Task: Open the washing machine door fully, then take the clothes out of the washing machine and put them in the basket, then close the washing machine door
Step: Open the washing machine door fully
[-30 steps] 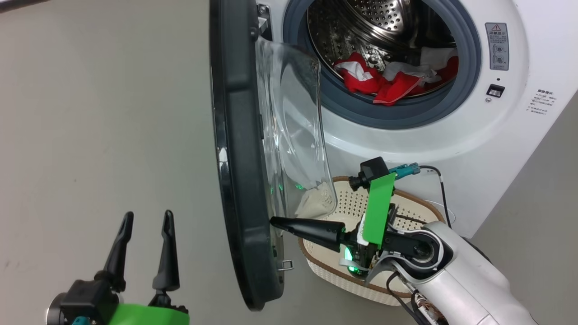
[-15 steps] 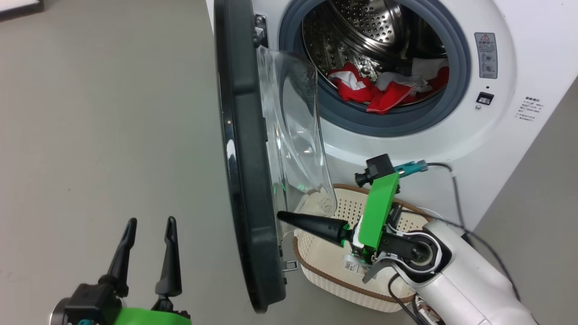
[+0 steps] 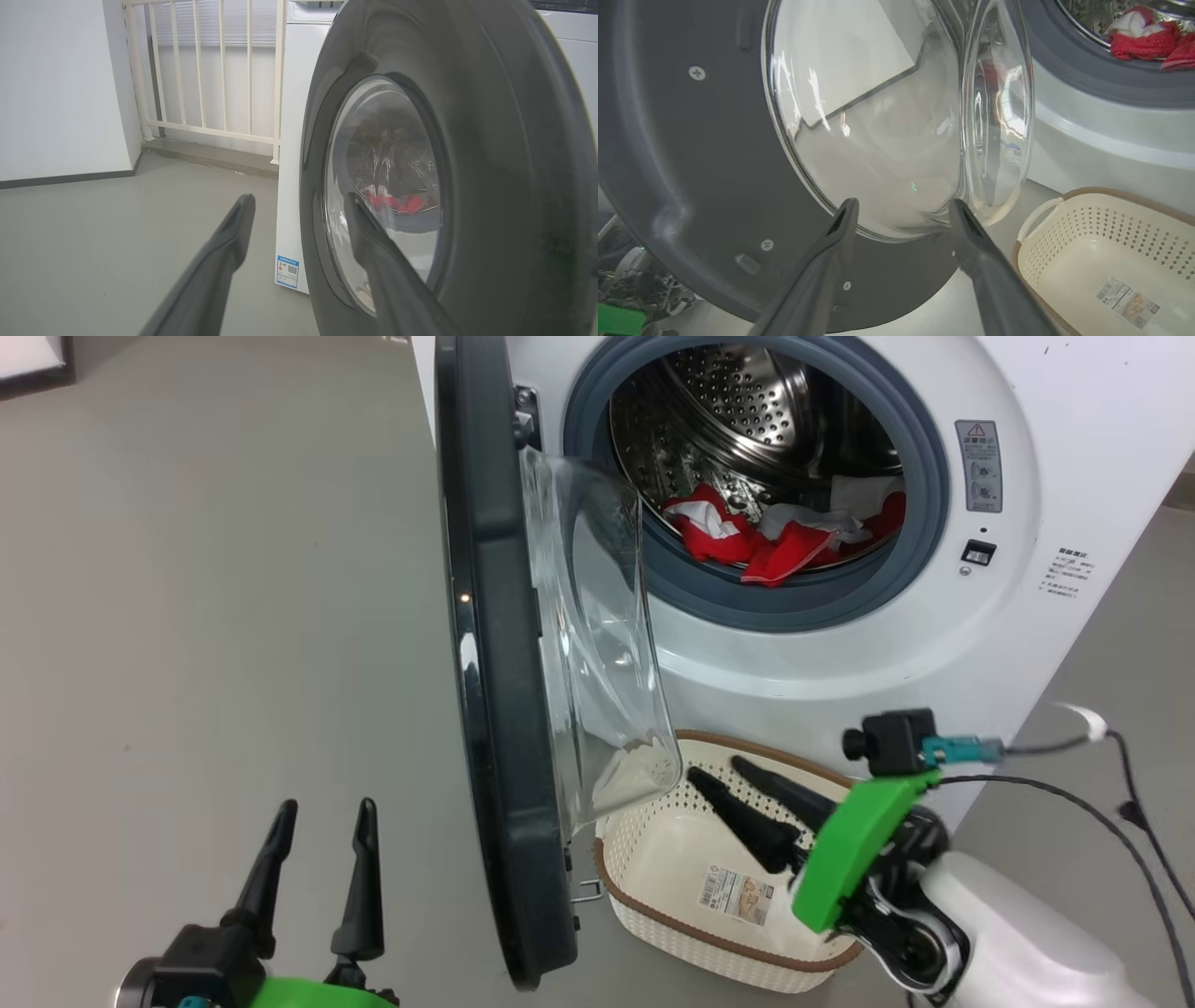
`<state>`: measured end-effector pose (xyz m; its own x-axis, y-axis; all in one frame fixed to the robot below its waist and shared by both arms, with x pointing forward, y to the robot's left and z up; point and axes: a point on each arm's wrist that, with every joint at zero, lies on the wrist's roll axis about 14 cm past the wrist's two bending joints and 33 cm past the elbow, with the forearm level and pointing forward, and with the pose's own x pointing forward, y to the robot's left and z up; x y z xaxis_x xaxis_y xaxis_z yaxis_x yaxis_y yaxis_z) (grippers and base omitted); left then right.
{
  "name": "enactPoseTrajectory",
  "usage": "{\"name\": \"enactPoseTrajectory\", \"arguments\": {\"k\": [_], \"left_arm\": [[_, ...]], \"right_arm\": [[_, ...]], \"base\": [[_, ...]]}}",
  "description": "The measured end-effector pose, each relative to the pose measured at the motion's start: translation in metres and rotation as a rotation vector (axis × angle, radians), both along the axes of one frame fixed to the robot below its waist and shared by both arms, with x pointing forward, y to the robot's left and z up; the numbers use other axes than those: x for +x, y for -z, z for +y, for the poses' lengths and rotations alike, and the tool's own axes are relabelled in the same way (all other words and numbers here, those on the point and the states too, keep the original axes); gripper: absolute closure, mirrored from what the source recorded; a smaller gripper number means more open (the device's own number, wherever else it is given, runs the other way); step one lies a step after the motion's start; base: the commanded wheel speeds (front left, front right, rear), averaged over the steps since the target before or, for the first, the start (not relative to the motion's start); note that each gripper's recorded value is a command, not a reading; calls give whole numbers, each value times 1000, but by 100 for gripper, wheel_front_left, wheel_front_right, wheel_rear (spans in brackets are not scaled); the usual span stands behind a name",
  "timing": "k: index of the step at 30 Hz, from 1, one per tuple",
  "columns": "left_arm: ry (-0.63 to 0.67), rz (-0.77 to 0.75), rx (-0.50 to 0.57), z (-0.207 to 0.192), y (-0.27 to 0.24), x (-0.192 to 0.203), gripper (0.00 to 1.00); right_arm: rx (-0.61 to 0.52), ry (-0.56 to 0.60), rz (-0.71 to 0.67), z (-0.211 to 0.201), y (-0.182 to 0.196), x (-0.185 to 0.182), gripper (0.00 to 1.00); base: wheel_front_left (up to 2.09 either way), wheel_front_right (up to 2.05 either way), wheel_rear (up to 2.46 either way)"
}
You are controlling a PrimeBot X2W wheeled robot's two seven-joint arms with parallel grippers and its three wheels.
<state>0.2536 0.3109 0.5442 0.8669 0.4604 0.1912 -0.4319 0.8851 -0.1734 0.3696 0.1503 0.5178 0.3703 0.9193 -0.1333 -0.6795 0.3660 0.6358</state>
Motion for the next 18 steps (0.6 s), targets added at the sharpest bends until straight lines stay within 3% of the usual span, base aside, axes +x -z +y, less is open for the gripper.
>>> {"name": "enactPoseTrajectory", "arguments": {"k": [5,10,18], "left_arm": [[12,4,4,-2,1,1,0],[14,0,5,-2,1,1,0],[27,3,12,-4,0,7,0]], "right_arm": [[-57,128,-214,-27,14,24,0],[-137,189,-316,-45,29,37,0],[-159,383,-492,-88,7,66,0]], "base": [[0,0,0],[0,0,0],[0,0,0]]}}
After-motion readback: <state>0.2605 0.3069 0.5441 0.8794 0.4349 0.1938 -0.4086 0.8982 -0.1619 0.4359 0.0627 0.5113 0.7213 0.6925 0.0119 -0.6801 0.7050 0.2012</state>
